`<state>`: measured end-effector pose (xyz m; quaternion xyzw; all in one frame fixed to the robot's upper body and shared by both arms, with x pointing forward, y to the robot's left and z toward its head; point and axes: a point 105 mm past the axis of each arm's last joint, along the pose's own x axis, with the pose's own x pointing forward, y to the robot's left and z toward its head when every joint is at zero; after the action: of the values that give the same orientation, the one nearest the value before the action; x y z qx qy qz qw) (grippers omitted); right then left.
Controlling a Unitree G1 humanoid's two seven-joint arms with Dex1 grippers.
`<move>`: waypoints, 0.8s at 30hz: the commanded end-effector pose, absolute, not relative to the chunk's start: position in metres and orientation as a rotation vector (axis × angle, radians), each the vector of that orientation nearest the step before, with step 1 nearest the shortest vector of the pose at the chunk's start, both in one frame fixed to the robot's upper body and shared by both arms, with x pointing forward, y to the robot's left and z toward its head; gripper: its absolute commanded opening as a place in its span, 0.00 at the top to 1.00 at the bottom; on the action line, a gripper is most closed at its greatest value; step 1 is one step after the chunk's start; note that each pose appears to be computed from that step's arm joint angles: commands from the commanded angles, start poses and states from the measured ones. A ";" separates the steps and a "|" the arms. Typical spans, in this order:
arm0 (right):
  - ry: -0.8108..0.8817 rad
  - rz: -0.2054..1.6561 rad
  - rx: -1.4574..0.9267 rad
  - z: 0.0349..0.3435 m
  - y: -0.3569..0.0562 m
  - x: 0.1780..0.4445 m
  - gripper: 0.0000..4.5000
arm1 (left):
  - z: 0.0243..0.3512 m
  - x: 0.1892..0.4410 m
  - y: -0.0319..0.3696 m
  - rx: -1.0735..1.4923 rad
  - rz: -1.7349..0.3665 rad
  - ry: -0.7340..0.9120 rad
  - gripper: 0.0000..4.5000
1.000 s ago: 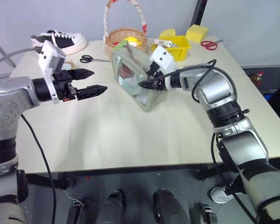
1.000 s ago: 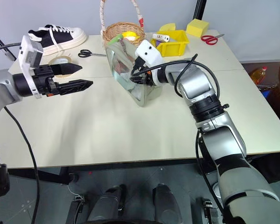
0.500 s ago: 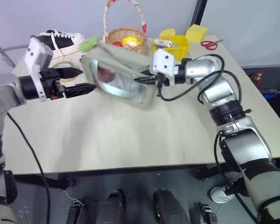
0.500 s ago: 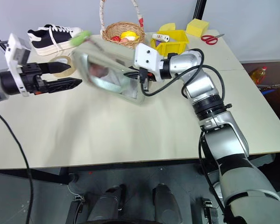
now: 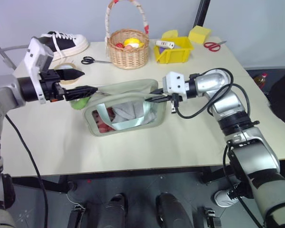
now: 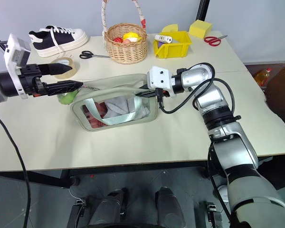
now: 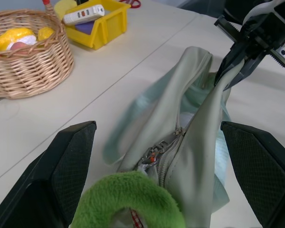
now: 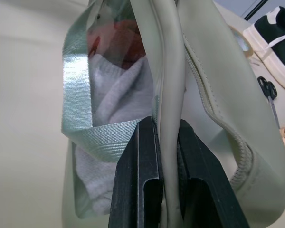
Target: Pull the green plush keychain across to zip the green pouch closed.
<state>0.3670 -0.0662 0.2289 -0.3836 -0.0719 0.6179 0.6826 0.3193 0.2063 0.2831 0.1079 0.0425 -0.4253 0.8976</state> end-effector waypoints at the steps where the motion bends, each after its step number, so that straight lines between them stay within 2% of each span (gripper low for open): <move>1: -0.174 1.332 -0.769 0.252 -0.065 0.365 1.00 | 0.295 0.319 0.208 0.263 -0.872 0.051 0.00; 5: -0.214 1.269 -0.665 0.280 -0.062 0.368 1.00 | 0.295 0.320 0.208 0.267 -0.877 0.051 0.00; 8: -0.225 1.251 -0.647 0.285 -0.061 0.369 1.00 | 0.296 0.322 0.207 0.273 -0.883 0.047 0.00; 16: -0.235 1.254 -0.794 0.260 -0.059 0.370 1.00 | 0.297 0.325 0.203 0.279 -0.901 0.038 0.00; 24: -0.295 1.312 -0.902 0.255 -0.056 0.365 1.00 | 0.298 0.324 0.202 0.283 -0.907 0.039 0.00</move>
<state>0.3679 -0.0590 0.2427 -0.3866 -0.1003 0.5905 0.7012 0.3268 0.2018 0.2840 0.1188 0.0435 -0.4388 0.8896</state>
